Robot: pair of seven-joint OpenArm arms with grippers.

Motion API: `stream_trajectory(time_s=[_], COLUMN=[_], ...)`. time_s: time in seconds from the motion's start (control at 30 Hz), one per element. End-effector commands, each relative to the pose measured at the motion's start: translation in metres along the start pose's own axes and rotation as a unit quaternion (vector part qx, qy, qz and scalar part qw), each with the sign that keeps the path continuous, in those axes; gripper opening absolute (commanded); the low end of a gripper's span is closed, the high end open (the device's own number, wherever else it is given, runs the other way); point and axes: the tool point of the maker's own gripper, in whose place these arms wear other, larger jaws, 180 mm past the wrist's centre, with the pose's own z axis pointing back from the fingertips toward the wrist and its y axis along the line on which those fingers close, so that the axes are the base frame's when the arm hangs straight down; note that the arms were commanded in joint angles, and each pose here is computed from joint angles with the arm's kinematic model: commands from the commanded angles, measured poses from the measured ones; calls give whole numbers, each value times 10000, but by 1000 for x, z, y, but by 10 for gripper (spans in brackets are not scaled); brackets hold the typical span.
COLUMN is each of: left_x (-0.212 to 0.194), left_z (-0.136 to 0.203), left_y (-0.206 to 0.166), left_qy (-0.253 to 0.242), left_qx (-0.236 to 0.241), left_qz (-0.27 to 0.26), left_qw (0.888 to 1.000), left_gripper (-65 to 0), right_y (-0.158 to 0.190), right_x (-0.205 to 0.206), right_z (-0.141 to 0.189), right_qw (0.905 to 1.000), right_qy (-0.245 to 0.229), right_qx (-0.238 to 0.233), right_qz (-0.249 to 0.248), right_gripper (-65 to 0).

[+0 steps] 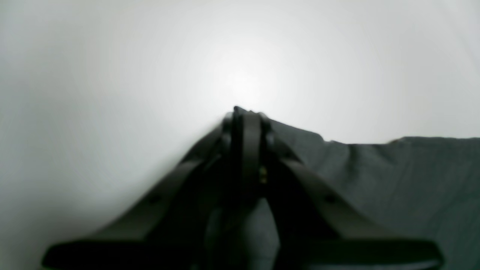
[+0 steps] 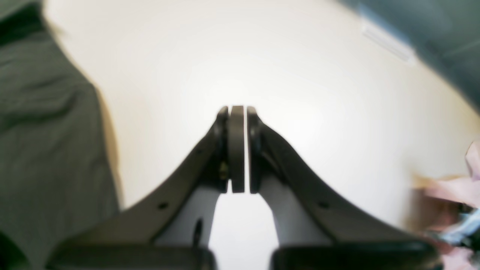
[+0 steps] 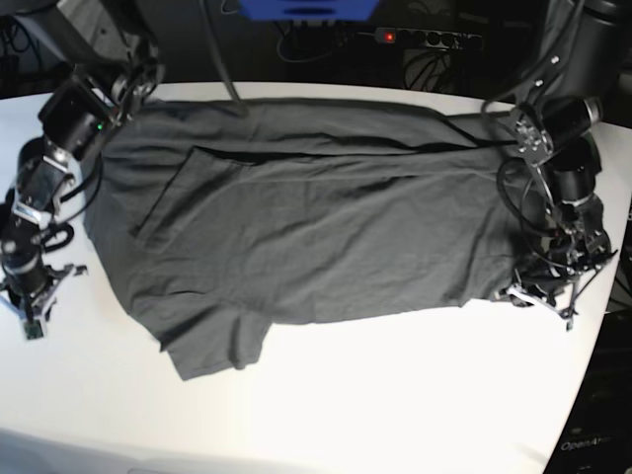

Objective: Fold the T-shirt properly
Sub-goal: 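Reach the right gripper to the other hem corner and grasp it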

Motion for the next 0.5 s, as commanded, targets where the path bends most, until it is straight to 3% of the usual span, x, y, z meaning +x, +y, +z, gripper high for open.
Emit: stream_trajectory(time_s=[0.0,0.2,0.47], left_x=[-24,-34,-36], left_z=[0,1,0], left_y=[4,7,7], left_qy=[569,639,667], left_qx=[120,150,144], left_qz=[-129,-136,-123], left_qw=[9982,9977,9976], left_gripper=[-626,-626,-626], right_y=[-4,54,90], right_x=[21,25,81], right_z=[-11,-57,-76], right_qw=[9998,9918,9792], right_qy=[-147,548,520], right_qx=[31,1071,1838], right_qz=[-89,-420,-691], right_gripper=[-635,-635,-634])
